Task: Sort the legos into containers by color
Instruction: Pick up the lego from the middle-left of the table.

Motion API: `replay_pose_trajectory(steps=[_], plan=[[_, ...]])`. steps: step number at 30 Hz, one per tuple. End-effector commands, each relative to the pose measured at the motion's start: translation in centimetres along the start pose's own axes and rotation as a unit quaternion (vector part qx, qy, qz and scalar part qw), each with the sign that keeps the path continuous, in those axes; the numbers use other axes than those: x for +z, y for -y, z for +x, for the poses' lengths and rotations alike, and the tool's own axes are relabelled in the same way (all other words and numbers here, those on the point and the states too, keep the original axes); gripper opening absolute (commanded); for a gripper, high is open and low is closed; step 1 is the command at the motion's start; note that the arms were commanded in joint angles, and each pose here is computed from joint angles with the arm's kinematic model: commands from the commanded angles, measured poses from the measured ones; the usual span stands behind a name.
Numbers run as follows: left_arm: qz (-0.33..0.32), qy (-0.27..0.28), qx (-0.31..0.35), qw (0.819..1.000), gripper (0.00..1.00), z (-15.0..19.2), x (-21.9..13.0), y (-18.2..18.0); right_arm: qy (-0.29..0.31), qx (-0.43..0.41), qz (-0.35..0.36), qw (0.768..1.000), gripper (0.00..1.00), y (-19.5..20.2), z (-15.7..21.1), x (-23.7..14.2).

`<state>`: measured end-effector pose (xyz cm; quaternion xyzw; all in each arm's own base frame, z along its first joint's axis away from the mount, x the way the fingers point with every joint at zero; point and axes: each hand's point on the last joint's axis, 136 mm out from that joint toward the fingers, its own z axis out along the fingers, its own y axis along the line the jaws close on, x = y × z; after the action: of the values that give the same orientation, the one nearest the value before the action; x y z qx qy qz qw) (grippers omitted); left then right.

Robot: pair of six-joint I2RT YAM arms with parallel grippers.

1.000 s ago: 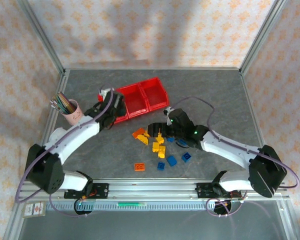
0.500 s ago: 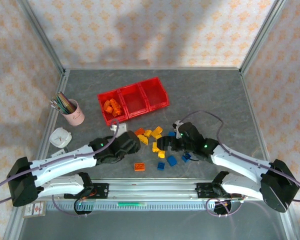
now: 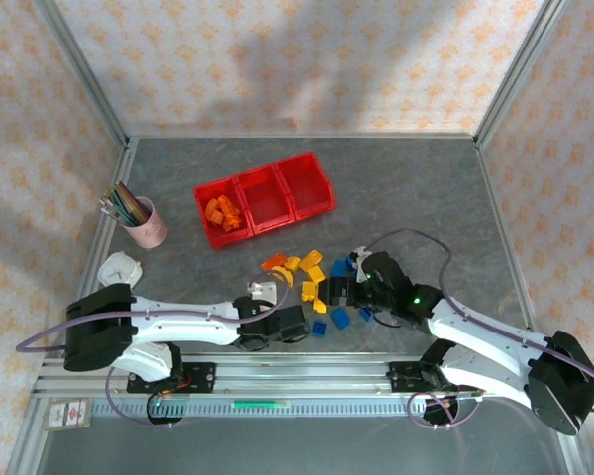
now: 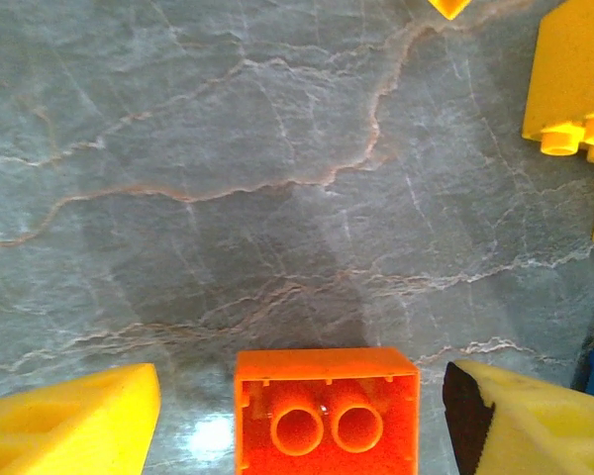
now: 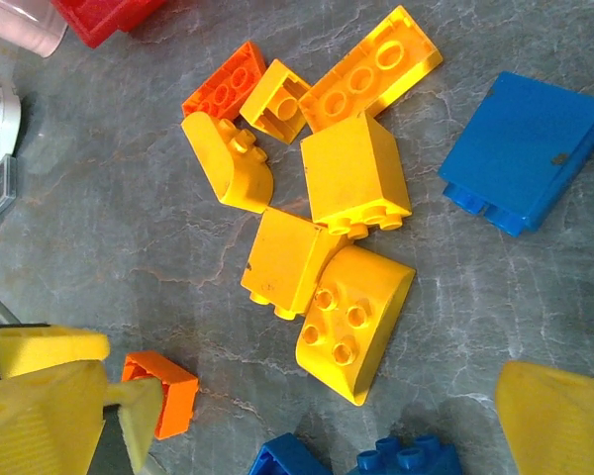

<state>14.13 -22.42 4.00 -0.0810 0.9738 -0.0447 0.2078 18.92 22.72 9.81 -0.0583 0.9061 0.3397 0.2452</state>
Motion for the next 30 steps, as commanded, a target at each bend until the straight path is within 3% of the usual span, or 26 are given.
replay_pose_trajectory(steps=[1,9,22,30], plan=[[0.014,-0.003,-0.009,1.000,0.78,0.2,0.1,1.5,0.009,0.003,0.009,1.000,1.00,0.5,0.0,0.0],[-0.005,-0.010,0.001,1.000,0.74,0.8,1.2,1.0,0.012,0.003,0.008,1.000,1.00,0.5,-0.2,0.0],[-0.012,-0.014,-0.002,1.000,0.51,1.5,2.1,0.2,0.012,0.002,0.004,1.000,1.00,0.1,-0.4,0.1],[-0.007,0.011,-0.009,1.000,0.49,-0.1,0.5,0.0,0.019,-0.003,-0.013,1.000,1.00,-1.5,-1.7,-0.3]])
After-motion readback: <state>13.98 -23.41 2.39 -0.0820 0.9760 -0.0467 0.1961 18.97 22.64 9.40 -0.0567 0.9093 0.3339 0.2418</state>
